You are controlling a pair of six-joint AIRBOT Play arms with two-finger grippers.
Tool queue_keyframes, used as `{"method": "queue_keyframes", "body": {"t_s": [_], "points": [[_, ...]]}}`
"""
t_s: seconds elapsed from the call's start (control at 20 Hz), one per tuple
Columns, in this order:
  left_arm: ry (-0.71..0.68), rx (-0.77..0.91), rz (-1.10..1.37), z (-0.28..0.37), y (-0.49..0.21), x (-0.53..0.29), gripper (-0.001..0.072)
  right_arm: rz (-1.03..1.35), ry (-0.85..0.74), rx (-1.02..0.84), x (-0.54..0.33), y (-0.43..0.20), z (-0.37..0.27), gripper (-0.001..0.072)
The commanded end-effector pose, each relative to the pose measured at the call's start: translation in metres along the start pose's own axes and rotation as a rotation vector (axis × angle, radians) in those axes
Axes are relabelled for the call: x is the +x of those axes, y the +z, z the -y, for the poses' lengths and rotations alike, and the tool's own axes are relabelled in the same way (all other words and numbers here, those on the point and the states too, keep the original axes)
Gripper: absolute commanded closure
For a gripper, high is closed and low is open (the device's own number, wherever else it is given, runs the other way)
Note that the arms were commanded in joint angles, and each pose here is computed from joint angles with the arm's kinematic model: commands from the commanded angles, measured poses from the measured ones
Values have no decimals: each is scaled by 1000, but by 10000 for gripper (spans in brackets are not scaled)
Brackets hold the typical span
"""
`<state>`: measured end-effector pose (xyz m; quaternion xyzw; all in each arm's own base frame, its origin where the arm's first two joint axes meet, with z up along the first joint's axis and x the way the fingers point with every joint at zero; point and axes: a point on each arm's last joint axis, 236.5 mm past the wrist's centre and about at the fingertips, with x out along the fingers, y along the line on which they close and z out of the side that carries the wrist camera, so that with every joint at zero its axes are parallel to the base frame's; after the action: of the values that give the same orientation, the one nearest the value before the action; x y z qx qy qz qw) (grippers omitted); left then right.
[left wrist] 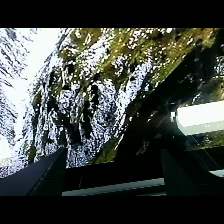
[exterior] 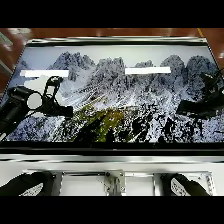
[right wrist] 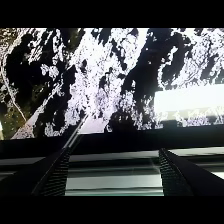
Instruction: Fold the shirts.
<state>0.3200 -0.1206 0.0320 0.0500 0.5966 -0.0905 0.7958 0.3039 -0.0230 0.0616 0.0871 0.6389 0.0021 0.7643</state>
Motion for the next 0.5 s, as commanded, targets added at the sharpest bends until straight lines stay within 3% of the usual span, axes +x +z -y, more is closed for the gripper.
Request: {"method": "queue_keyframes", "body": {"t_s": [0.0,0.45], "points": [[0,0,0,0,0,0,40,0,0,1,0,0,0,40],[0,0,0,0,0,0,39,14,-1,1,0,3,0,40]]}}
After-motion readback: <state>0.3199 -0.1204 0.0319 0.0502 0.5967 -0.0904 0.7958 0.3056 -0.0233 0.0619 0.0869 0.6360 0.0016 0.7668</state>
